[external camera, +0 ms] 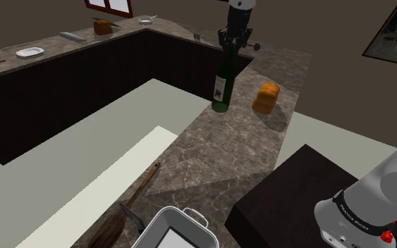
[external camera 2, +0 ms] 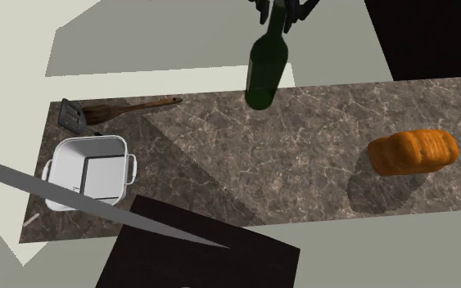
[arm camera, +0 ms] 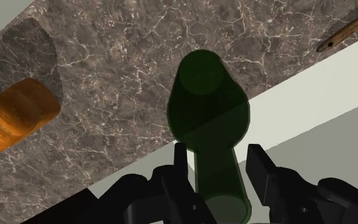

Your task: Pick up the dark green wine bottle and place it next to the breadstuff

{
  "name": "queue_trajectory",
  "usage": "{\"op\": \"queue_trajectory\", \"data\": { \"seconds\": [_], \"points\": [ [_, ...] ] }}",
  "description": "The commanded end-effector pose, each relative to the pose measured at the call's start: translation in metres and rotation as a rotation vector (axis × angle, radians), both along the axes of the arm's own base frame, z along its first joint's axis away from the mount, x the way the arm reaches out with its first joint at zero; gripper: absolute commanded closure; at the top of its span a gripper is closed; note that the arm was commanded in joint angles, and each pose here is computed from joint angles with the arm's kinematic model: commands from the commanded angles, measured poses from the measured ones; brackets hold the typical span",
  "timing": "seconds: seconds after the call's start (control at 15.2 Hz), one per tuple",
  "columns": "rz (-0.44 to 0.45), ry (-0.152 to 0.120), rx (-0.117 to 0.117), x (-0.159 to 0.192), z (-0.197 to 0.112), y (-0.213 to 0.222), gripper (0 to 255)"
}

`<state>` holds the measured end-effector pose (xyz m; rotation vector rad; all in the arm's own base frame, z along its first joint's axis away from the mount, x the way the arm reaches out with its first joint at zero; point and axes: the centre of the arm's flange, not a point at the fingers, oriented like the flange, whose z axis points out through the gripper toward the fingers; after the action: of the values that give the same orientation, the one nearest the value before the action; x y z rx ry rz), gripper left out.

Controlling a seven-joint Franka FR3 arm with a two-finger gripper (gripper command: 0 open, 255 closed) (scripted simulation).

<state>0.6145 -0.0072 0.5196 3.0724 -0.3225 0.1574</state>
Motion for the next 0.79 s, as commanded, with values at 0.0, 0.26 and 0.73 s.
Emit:
{"op": "queue_trajectory", "data": {
  "seconds": [0.0,0.26,0.73],
  "points": [
    [0.000,0.000,0.000,-0.001,0.011,0.000,255],
    [0.000,0.000,0.000,-0.001,0.033,0.000,255],
    [0.000,0.000,0.000,-0.001,0.070,0.000,255]
  ]
}}
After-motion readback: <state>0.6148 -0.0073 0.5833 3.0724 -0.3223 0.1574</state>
